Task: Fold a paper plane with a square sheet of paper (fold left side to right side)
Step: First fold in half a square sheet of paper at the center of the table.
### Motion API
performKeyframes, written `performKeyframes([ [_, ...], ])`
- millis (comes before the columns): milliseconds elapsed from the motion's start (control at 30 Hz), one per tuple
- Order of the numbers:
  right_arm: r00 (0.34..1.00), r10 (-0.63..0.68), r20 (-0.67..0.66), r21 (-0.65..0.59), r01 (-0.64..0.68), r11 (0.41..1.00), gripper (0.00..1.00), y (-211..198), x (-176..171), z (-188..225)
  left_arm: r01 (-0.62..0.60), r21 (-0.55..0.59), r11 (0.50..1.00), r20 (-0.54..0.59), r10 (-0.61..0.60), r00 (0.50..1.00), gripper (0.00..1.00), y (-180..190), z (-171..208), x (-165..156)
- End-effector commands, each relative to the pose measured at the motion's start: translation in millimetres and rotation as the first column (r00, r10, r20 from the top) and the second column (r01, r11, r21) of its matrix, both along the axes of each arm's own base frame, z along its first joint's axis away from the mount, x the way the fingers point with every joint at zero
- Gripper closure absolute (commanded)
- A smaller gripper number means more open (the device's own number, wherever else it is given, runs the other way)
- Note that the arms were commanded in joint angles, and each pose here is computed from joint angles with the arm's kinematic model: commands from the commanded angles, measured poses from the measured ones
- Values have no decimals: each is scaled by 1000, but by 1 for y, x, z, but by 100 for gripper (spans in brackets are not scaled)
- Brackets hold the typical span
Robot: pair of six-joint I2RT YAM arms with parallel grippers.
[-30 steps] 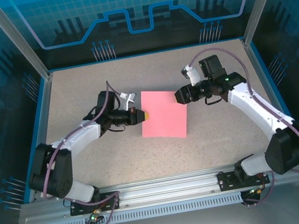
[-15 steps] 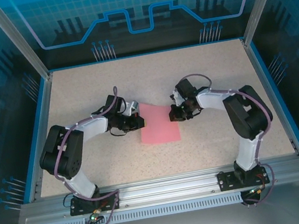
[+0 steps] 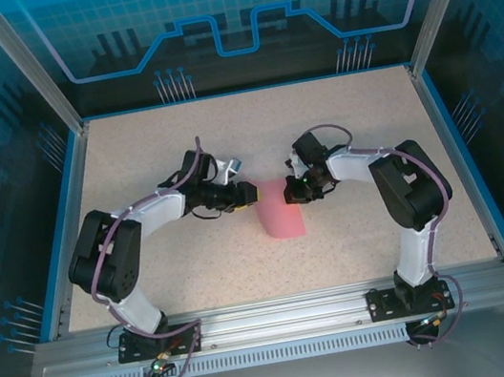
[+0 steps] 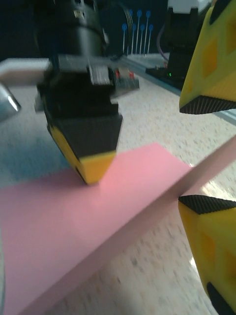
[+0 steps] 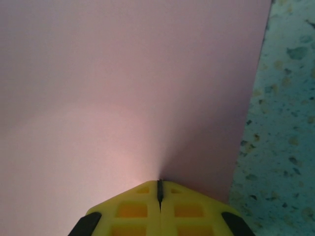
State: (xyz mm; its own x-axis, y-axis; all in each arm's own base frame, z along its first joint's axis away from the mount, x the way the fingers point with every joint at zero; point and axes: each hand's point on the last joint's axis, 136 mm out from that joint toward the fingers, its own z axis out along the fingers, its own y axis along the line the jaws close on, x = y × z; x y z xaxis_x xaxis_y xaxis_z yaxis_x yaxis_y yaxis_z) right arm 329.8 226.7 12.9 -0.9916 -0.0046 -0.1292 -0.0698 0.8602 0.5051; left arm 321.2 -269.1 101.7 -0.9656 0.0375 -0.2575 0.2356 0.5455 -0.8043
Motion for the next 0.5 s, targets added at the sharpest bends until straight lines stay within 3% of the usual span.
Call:
performKeyframes([
  [0,999,-3,-36,-2,3,1000,98,-1,-11,-11,57,-56,997,-8,-57,998,47,-25,6,0],
  [133,999,-29,24,74,28,997,86,-2,-1,11,74,-47,996,-28,-75,997,44,-36,-6,0],
  [267,993,-61,97,147,46,988,66,-12,10,41,82,-41,996,-38,-84,996,46,-39,-13,1],
  [467,992,-44,115,320,4,947,59,0,12,71,79,-24,997,-44,-80,996,53,-39,-19,2],
])
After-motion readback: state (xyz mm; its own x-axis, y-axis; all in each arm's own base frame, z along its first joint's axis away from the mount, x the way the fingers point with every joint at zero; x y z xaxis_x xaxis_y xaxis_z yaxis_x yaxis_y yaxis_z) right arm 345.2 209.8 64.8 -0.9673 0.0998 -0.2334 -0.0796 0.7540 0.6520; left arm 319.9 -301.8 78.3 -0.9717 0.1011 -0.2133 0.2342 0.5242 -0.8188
